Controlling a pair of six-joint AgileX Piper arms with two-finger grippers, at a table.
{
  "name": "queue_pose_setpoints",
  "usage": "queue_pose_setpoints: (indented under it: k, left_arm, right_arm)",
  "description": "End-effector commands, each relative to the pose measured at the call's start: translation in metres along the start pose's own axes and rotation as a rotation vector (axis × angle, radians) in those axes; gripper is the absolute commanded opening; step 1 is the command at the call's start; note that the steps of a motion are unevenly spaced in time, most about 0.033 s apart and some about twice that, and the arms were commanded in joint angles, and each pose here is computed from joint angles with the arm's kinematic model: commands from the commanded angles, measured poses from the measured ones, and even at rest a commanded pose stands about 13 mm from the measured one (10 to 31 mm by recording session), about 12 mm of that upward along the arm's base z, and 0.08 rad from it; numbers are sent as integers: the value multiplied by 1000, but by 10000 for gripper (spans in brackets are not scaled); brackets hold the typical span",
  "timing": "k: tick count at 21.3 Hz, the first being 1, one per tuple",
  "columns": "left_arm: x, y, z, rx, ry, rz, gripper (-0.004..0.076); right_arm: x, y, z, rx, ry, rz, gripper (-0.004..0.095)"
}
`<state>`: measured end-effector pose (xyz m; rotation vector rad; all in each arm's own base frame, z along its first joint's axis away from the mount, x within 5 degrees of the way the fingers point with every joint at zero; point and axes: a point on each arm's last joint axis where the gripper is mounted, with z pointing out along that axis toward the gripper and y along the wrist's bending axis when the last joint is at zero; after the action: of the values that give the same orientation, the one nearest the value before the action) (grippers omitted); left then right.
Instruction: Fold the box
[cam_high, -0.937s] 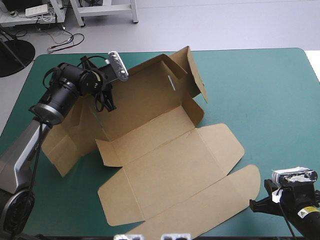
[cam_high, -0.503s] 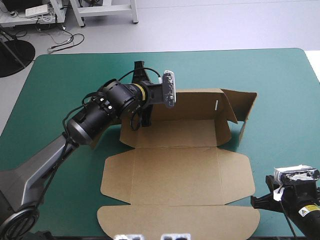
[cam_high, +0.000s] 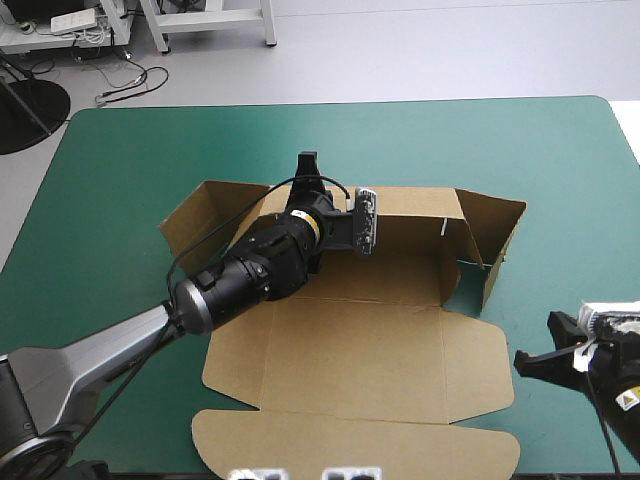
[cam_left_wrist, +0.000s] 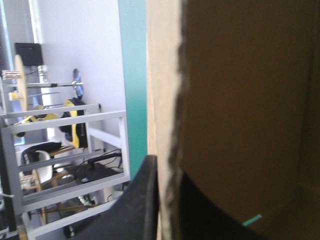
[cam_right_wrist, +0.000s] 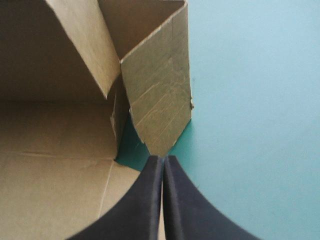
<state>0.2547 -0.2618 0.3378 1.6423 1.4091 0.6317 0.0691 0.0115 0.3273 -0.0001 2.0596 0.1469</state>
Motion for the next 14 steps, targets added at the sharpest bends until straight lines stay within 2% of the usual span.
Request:
queue_pose_setpoints:
  k: [1,8,11,14]
  left_arm:
    - [-8,8,-18,-174,-61,-35,-10]
    - [6,-21,-5,-228,10,-4,-10]
    - [7,-24,-5,-222,12,-15,-10]
    - [6,-24,-5,-220,7,-18,-10]
  right_arm:
    - [-45,-1,-2,2,-110,30,-5]
    - [-133,-3,36,-103,-58,47,-5]
    - [-170,-8,78,-187,21,59,-5]
    - [-190,-17,125,-234,111,56,-5]
